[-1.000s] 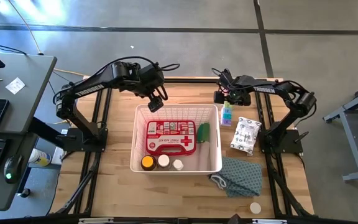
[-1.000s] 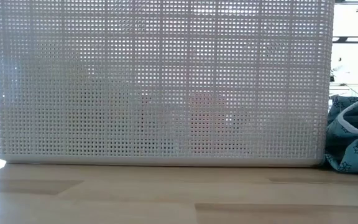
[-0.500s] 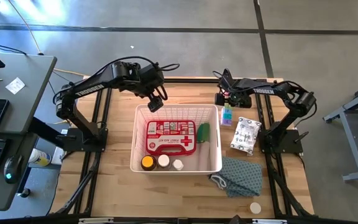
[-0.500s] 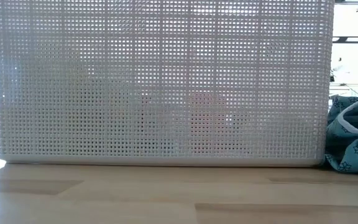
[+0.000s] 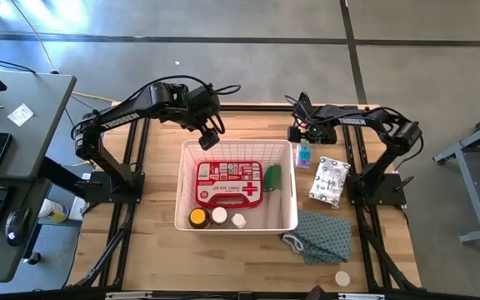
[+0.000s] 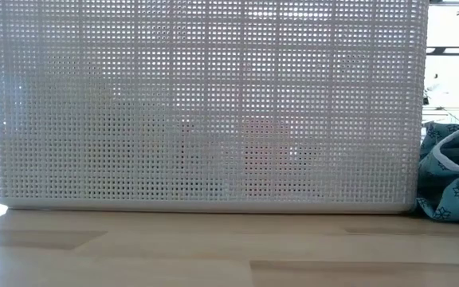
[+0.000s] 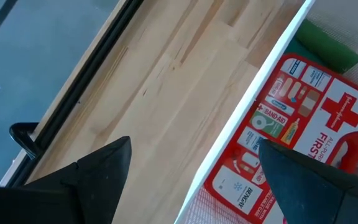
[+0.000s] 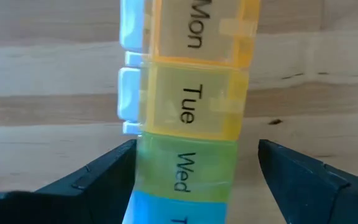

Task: Pick & place medical supplies in basket/bin
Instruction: Put the medicine organizer into the white container

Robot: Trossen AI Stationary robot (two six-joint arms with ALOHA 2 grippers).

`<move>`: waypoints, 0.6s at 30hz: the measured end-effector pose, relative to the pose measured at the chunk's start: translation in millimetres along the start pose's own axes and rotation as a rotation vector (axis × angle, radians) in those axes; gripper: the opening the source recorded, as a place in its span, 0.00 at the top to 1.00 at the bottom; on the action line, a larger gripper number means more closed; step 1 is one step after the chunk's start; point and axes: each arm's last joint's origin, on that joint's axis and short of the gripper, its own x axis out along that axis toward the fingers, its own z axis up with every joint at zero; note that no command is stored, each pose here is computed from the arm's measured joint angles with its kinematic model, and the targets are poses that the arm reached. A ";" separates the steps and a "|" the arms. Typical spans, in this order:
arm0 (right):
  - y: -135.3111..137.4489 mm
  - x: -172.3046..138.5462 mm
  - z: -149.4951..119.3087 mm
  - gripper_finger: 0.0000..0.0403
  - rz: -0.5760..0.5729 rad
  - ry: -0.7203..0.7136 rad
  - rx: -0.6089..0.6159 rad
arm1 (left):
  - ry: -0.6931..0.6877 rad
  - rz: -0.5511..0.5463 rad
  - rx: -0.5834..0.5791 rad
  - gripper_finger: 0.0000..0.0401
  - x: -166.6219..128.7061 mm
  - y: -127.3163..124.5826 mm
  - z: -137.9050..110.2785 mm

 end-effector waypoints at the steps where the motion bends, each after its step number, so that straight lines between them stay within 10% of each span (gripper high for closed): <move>1: -0.5 1.7 0.6 0.21 0.001 0.012 0.002 | 0.000 0.000 -0.003 0.04 0.0 0.0 0.0; 18: -0.5 4.2 2.1 0.49 0.029 0.040 -0.099 | 0.012 -0.009 -0.036 0.04 0.0 -0.2 -1.0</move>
